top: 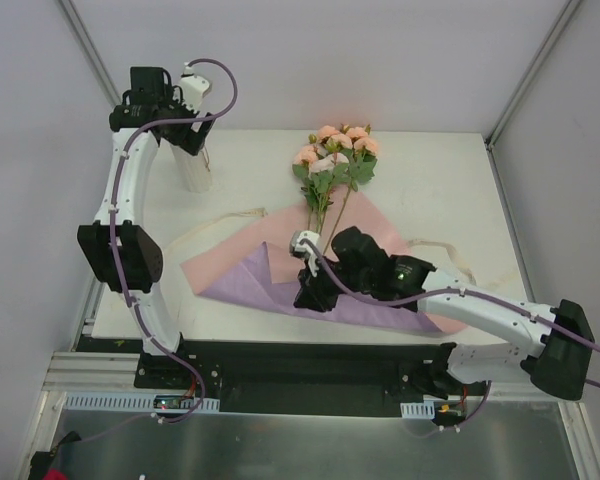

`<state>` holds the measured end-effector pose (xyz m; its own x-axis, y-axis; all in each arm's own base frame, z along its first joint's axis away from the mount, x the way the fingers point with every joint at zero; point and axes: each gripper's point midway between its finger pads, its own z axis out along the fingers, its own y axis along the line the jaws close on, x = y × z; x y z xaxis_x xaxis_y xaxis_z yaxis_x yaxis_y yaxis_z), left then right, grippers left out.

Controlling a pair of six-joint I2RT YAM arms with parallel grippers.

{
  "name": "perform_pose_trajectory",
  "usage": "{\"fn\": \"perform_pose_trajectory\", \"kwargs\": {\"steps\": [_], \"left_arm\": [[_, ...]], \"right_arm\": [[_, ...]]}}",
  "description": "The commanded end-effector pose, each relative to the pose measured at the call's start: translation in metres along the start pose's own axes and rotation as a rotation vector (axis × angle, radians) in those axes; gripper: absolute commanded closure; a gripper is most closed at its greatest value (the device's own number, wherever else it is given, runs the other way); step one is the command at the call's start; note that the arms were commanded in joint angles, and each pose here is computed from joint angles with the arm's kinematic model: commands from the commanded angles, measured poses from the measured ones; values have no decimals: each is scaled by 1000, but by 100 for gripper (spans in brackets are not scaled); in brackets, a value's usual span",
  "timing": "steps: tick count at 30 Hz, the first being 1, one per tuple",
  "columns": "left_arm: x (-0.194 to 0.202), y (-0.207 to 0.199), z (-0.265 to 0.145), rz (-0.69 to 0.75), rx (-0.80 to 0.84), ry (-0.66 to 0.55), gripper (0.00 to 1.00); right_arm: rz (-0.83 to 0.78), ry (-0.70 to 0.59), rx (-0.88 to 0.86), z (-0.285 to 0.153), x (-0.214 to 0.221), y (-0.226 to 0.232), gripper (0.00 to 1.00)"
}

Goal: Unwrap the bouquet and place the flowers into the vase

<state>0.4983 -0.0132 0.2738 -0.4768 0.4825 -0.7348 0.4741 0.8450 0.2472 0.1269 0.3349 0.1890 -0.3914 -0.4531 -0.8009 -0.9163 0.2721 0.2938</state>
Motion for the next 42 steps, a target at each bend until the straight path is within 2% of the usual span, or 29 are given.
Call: {"fn": "perform_pose_trajectory", "kwargs": {"steps": [1,4,6,7,9,13,15,16,18,19,20,21,23,24,26,28,29,33,34,37,40,42], "left_arm": [[-17,10,-8,76,-45,-15,9],[-23,2,1,103,-35,-11,8],[-23,5,4,108,-45,-7,9],[-22,7,6,110,-48,-1,9],[-21,6,12,108,-38,1,10],[-27,16,22,76,-65,-7,13],[-25,21,29,58,-73,2,14],[-27,25,28,53,-84,-4,18],[-22,28,33,50,-87,9,24],[-20,27,33,54,-80,12,31],[-19,24,34,60,-66,14,34],[-18,21,33,71,-54,14,35],[-14,15,33,95,-24,16,35],[-8,22,32,87,-28,23,35],[-6,25,34,91,-29,26,35],[-5,26,37,96,-30,33,40],[-4,27,38,98,-31,37,49],[5,30,43,89,-35,63,69],[7,30,45,89,-29,68,73],[13,28,48,95,-18,85,84],[16,27,50,100,-10,96,97],[19,26,52,102,-3,104,100]], "right_arm": [[-31,-18,-13,-7,1,36,78],[-36,7,-48,-9,14,55,78],[-28,8,-59,-14,19,65,74],[-39,9,-79,-16,22,74,67],[-36,15,-88,-22,29,81,59],[-43,-5,-80,-32,28,95,58],[-69,-91,141,-47,4,58,55],[-59,-126,256,-55,-8,30,44],[27,-180,424,-76,-32,-34,44],[59,-198,427,-81,-40,-47,42],[75,-201,380,-75,-47,-54,41],[101,-237,435,-90,-62,-79,41],[102,-205,434,-86,-66,-102,39],[113,-230,467,-98,-77,-119,39],[116,-236,442,-96,-82,-133,37],[160,-253,467,-106,-81,-159,36],[176,-246,433,-99,-79,-167,35],[330,-219,400,-100,-56,-223,30],[391,-176,381,-88,-38,-241,30],[484,-156,218,-69,-26,-259,27],[465,-165,107,-53,-33,-261,24],[406,-176,71,-43,-42,-261,22]]}}
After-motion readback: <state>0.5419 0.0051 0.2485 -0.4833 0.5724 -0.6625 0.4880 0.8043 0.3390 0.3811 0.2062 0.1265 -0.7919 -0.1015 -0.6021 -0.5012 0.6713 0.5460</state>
